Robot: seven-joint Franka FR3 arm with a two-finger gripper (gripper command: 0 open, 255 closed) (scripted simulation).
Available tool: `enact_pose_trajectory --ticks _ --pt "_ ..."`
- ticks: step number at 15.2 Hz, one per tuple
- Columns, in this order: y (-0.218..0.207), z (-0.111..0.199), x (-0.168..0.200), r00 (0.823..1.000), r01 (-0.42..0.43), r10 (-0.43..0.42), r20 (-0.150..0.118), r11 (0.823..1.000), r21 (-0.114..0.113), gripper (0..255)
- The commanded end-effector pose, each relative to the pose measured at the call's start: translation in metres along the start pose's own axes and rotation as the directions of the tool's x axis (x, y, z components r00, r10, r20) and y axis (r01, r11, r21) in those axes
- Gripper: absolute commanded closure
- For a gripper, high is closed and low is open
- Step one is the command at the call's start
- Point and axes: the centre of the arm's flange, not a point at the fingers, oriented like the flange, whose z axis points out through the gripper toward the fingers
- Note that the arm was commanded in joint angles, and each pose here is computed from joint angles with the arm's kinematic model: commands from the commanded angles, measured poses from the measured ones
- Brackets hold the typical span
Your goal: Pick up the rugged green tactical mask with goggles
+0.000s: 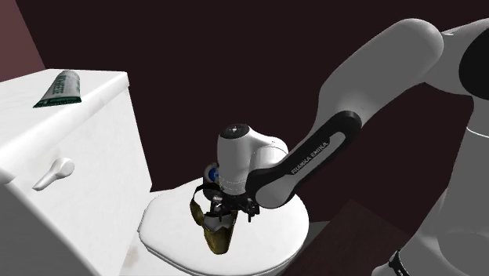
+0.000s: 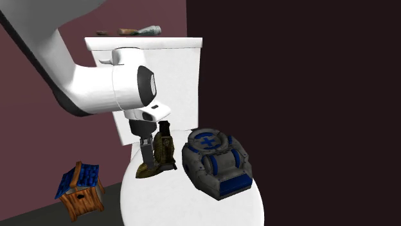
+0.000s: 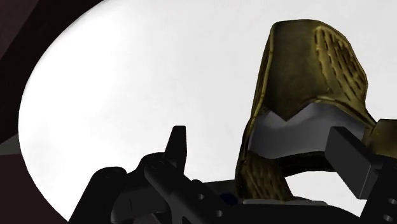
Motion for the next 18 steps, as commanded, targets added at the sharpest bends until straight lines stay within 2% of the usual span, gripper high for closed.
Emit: enact_pose_trajectory --ticks 1,7,9,10,18 --pt "-0.007 0.011 -0.001 1.000 -0.009 0.009 -0.001 1.000 0.001 0" --pt "-0.008 0.046 -0.002 1.000 -0.009 0.009 -0.001 1.000 0.001 0" --pt "-0.008 0.046 -0.002 1.000 -0.009 0.009 -0.001 1.000 0.001 0" --pt "-0.008 0.046 -0.002 1.000 -0.009 0.009 -0.001 1.000 0.001 255" --pt "-0.008 0.046 -0.002 1.000 -0.009 0.009 -0.001 1.000 0.001 255"
